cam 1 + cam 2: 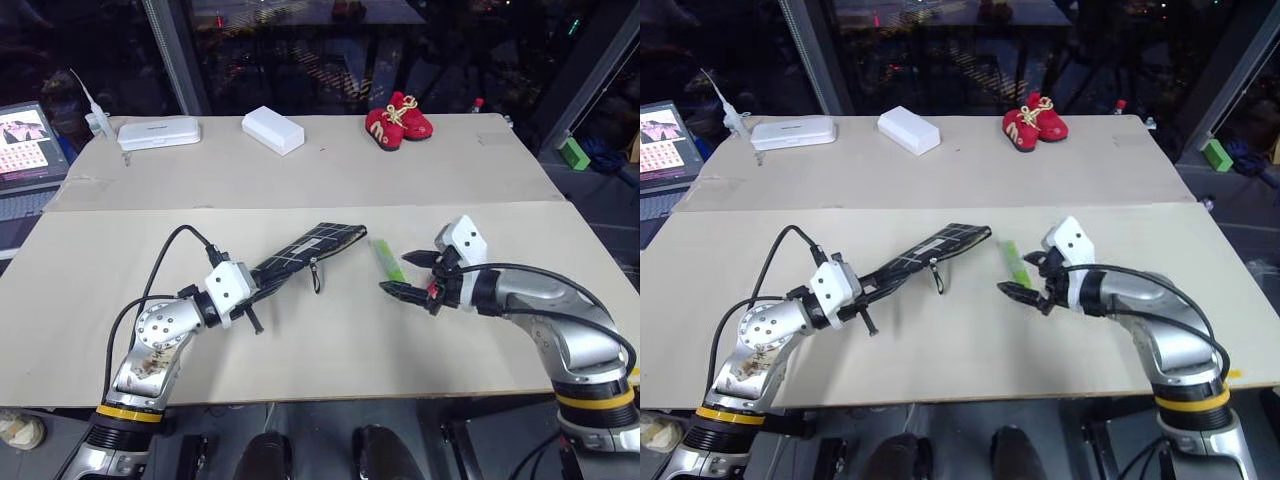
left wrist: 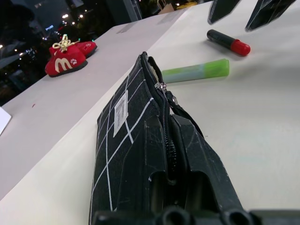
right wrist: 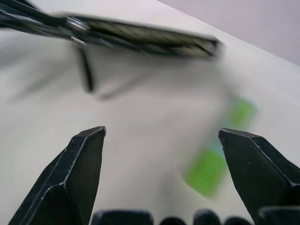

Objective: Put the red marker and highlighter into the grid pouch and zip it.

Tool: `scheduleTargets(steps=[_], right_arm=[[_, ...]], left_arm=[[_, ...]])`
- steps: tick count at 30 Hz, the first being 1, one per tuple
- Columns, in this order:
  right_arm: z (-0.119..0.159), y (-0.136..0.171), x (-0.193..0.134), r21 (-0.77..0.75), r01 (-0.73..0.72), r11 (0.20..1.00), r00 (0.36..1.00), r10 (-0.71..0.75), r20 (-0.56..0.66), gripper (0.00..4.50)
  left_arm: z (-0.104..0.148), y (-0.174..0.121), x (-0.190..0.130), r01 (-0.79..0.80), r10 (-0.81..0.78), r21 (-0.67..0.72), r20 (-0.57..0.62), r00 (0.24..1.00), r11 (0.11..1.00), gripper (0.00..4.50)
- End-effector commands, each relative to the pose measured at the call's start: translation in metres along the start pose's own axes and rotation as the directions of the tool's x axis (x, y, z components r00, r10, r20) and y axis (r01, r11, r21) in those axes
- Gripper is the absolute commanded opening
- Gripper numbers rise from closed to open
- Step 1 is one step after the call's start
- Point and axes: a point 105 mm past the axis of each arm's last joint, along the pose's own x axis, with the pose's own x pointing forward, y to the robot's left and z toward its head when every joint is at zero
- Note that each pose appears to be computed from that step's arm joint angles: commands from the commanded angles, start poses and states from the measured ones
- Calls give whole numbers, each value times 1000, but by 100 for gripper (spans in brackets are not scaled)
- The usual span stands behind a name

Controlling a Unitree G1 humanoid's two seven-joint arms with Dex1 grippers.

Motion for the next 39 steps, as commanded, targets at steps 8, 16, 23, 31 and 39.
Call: scheduleTargets(steps=[8,16,23,31,39], right_arm=[[3,-33,-8,-47,204,978,979,-204,-4,424],[-22,-74,-11,40,406,913,901,-393,-184,424],[-6,-88,-17,120,488,865,868,-466,-170,424],[1,-95,-22,339,656,674,752,-620,-222,424],[5,-101,-24,410,713,569,686,-686,-241,424]], left_arm=[[11,10,2,-30,29,26,38,999,999,0],[12,11,0,-37,36,31,34,999,999,0],[11,12,-2,-35,34,37,27,999,999,0],[10,13,-5,-42,41,38,16,999,998,0],[10,10,-5,-35,35,36,12,999,999,0]])
